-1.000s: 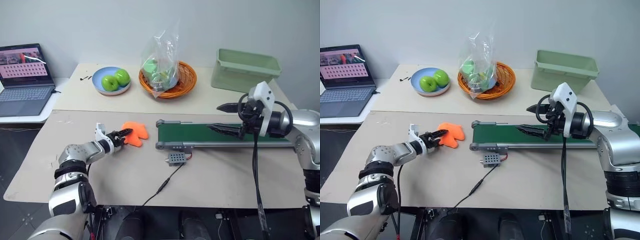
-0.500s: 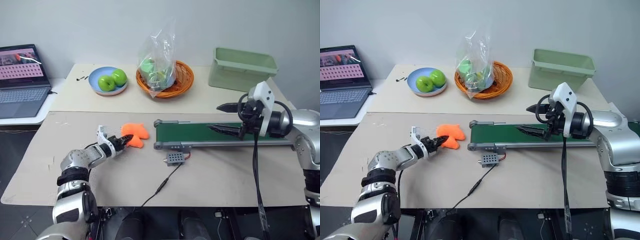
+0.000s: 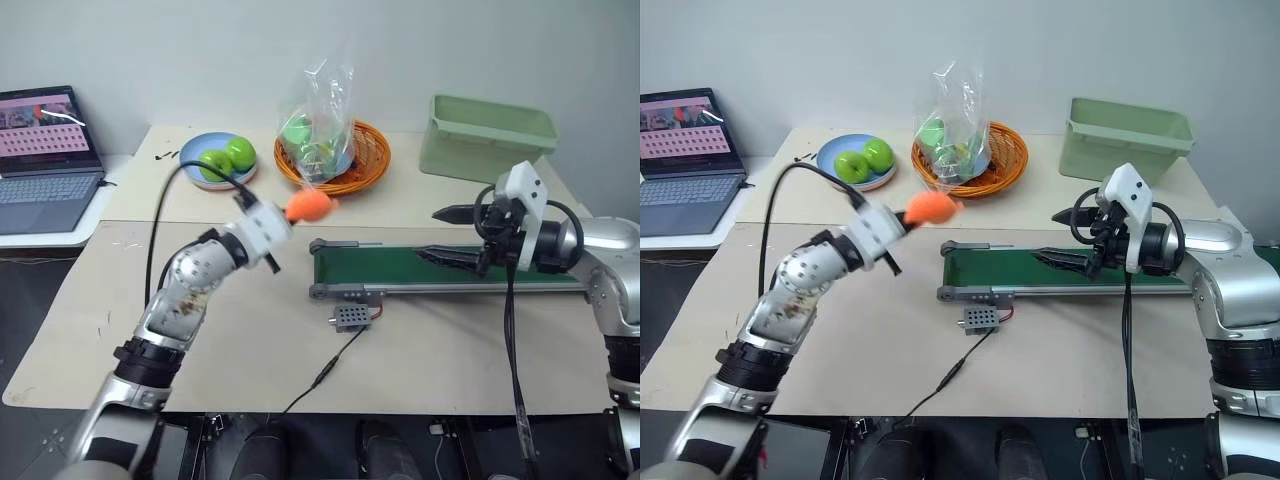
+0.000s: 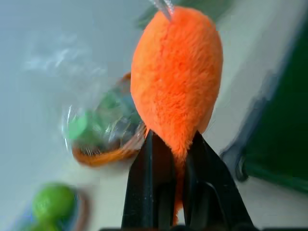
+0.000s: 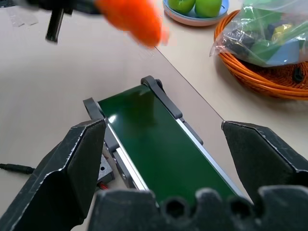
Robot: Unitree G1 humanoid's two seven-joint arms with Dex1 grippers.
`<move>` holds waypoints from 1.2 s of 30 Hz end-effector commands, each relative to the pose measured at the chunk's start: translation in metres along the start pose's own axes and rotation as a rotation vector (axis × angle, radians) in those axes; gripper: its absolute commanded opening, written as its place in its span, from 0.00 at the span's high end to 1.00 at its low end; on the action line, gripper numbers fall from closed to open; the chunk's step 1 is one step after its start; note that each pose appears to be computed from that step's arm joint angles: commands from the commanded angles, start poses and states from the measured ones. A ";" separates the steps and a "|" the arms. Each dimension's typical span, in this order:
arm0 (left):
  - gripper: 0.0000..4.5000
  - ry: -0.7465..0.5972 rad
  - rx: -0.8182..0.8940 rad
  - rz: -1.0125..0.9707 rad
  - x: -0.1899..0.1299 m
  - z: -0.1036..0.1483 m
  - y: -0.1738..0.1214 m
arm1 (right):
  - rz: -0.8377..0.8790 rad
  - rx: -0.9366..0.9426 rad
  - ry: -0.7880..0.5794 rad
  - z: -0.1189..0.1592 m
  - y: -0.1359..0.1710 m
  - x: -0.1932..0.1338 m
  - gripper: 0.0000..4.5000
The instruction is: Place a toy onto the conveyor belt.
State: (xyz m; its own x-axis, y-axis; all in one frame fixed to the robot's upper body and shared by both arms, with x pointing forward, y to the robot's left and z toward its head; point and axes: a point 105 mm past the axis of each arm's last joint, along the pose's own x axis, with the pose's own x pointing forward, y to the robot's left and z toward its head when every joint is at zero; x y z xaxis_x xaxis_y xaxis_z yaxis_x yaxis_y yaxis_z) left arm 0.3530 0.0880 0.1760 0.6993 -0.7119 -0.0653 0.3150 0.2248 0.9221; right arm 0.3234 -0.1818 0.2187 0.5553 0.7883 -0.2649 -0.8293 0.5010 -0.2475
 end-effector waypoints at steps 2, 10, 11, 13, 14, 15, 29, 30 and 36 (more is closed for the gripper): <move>0.97 -0.155 0.316 -0.005 0.004 0.025 0.001 | -0.015 -0.055 -0.037 0.014 -0.003 -0.003 0.00; 0.97 -0.221 0.424 -0.043 0.032 0.029 -0.003 | -0.047 -0.042 -0.052 0.014 -0.002 -0.009 0.00; 0.97 -0.226 0.425 -0.057 0.036 0.029 -0.006 | -0.052 -0.044 -0.050 0.014 -0.002 -0.010 0.00; 0.97 -0.242 0.439 -0.075 0.043 0.030 -0.011 | -0.059 -0.044 -0.051 0.014 -0.002 -0.011 0.00; 0.97 -0.247 0.439 -0.085 0.047 0.030 -0.014 | -0.062 -0.044 -0.051 0.015 -0.002 -0.012 0.00; 0.97 -0.251 0.443 -0.095 0.050 0.030 -0.017 | -0.066 -0.042 -0.053 0.015 -0.002 -0.013 0.00; 0.77 -0.237 0.491 -0.259 0.058 0.005 -0.061 | -0.103 -0.025 -0.058 0.013 -0.001 -0.019 0.00; 0.68 -0.235 0.490 -0.269 0.057 0.004 -0.062 | -0.104 -0.025 -0.058 0.013 -0.001 -0.019 0.00; 0.21 -0.226 0.380 -0.267 0.054 0.008 -0.047 | -0.105 -0.029 -0.051 0.013 -0.002 -0.020 0.00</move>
State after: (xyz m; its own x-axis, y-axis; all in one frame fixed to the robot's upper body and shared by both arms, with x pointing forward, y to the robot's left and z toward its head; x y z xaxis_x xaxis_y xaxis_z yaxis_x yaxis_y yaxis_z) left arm 0.3716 0.0292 0.1236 0.4586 -0.8473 -0.2679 0.1360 -0.2310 0.9634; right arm 0.3165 -0.1916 0.2206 0.6224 0.7523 -0.2159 -0.7803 0.5752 -0.2454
